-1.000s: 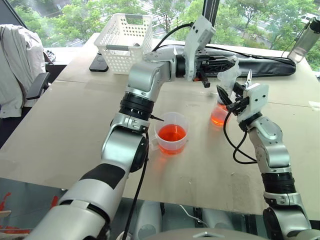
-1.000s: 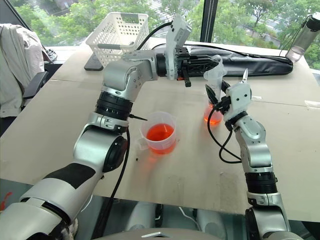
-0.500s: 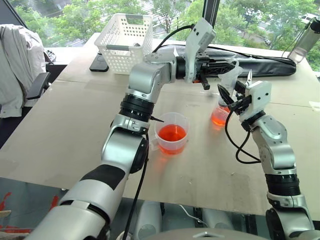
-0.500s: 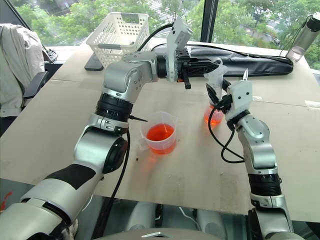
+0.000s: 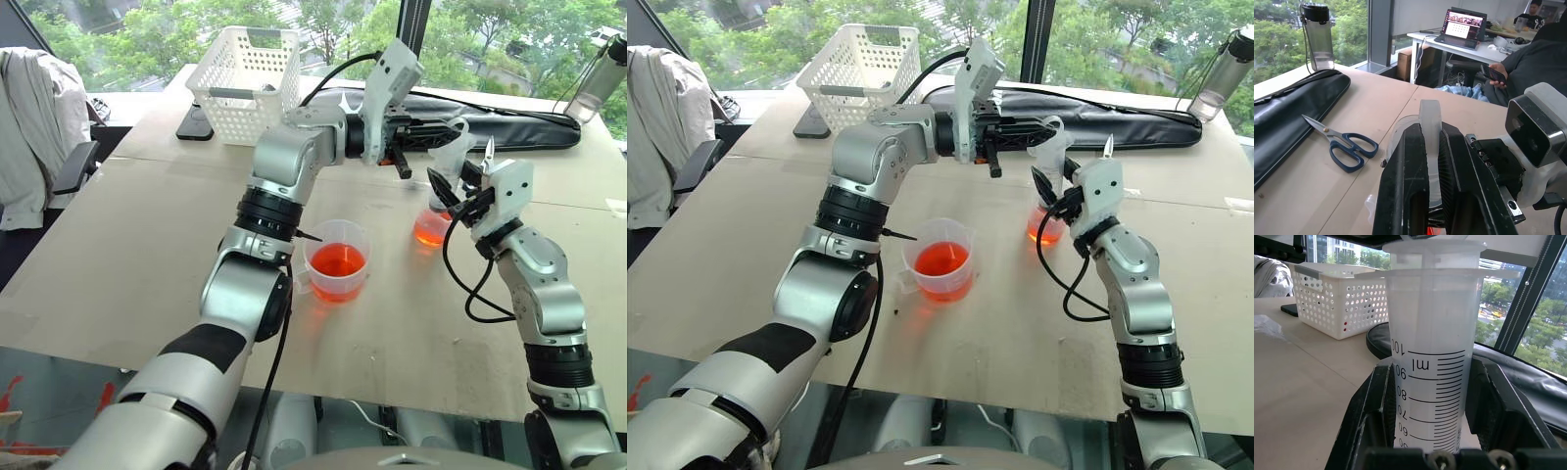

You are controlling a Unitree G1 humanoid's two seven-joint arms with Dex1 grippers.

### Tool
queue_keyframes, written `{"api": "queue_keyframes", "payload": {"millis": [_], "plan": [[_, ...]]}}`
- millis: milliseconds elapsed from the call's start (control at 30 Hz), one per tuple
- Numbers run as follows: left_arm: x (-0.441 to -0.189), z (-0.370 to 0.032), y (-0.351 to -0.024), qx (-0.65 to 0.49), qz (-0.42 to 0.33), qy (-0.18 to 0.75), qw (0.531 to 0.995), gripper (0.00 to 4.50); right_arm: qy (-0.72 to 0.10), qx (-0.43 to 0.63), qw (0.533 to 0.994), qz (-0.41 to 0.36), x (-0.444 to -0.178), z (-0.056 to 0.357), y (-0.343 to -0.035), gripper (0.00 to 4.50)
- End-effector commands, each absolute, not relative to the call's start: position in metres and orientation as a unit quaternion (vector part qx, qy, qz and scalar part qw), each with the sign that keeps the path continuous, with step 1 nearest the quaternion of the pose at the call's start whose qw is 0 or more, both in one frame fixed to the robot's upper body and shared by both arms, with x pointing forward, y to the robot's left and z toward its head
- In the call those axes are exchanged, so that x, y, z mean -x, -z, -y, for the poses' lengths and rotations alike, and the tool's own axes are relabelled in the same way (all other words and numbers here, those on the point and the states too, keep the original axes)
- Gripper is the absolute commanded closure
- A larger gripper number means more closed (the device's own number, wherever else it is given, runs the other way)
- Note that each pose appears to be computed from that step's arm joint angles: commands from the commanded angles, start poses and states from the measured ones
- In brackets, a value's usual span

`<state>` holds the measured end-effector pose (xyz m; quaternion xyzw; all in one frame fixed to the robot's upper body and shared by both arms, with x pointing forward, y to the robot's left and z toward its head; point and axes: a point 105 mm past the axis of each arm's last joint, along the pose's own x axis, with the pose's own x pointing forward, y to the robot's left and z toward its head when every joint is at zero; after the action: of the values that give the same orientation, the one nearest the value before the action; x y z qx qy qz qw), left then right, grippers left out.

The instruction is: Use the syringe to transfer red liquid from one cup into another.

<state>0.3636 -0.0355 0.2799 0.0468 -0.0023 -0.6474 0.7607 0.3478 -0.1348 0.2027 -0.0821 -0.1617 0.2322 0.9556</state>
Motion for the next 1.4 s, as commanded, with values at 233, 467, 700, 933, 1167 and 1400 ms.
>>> {"api": "queue_keyframes", "payload": {"millis": [233,467,700,933,1167,1400], "plan": [[-0.342,0.058,-0.273,-0.027,-0.020,0.702,0.711,4.50,-0.222,0.085,0.935,0.265,-0.328,0.136,-0.256,3.02],[-0.335,0.050,-0.282,-0.026,0.007,0.715,0.699,3.66,-0.212,0.062,0.939,0.263,-0.327,0.139,-0.255,3.02],[-0.331,0.034,-0.313,0.021,0.063,0.705,0.706,0.34,-0.209,0.017,0.942,0.262,-0.324,0.139,-0.258,3.04],[-0.335,-0.003,-0.341,0.119,0.094,0.663,0.733,0.28,-0.209,-0.006,0.945,0.250,-0.322,0.146,-0.260,3.04],[-0.337,-0.032,-0.327,0.190,0.088,0.597,0.775,0.28,-0.220,-0.007,0.949,0.226,-0.324,0.151,-0.254,3.04],[-0.327,-0.042,-0.309,0.205,0.059,0.557,0.802,0.28,-0.223,-0.017,0.953,0.205,-0.330,0.151,-0.245,3.04]]}}
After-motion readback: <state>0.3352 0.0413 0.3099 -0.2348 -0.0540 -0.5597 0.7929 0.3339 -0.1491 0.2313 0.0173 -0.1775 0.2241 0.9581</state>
